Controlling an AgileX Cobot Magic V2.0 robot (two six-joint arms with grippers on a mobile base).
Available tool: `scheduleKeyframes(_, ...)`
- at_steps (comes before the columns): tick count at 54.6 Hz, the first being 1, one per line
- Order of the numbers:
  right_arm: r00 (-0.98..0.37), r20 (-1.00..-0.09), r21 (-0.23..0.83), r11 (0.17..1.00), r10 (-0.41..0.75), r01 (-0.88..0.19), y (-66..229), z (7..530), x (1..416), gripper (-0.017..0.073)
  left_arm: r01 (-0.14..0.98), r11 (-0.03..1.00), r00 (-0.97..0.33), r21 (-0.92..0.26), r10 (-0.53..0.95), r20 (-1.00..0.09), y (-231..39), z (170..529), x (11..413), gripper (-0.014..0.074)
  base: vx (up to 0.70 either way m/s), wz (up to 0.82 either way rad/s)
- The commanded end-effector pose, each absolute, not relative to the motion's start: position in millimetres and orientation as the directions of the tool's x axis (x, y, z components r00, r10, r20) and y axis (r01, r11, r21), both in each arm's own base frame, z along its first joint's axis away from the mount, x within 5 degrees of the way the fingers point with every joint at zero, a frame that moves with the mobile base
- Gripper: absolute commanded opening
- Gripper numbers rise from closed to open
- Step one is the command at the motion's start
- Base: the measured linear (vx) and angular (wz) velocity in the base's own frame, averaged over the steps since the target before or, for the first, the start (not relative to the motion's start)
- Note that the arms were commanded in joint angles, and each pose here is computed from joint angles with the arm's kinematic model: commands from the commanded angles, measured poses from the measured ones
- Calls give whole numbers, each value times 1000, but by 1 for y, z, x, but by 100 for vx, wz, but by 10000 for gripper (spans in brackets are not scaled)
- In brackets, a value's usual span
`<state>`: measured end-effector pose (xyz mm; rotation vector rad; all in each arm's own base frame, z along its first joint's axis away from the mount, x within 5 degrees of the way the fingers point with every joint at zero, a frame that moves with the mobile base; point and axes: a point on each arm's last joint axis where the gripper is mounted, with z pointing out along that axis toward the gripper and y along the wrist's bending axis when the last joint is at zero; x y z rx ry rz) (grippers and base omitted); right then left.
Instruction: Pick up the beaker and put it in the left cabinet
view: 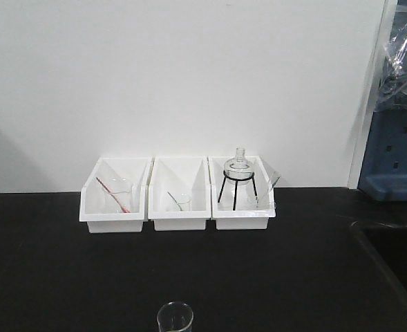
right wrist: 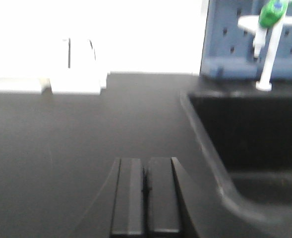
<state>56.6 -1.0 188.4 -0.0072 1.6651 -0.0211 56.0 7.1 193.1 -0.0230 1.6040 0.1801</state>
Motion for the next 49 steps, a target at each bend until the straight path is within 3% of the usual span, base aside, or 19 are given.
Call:
scheduleKeyframes(1,114,-993,-38,999,-38,1,0,206,55,-8,-142,985,67,94,104,-992,7,207,54,-6,0,0)
scheduleKeyframes(12,411,-910,28,999,43,-42,2,244,47,-8,-142,985,67,94,104,-992,7,207,54,-6,0,0)
scheduleKeyframes(17,441,-893,69,995,91,-65,3,263,45,-8,-142,985,67,94,104,-992,7,207,54,-6,0,0)
scheduleKeyframes(33,318,-943,88,995,101,-57,2,300,77,-3,-142,985,67,94,104,-992,7,207,54,-6,0,0)
scheduleKeyframes(49,71,-992,98,995,100,-33,2,277,121,4,-142,985,67,94,104,-992,7,207,54,-6,0,0)
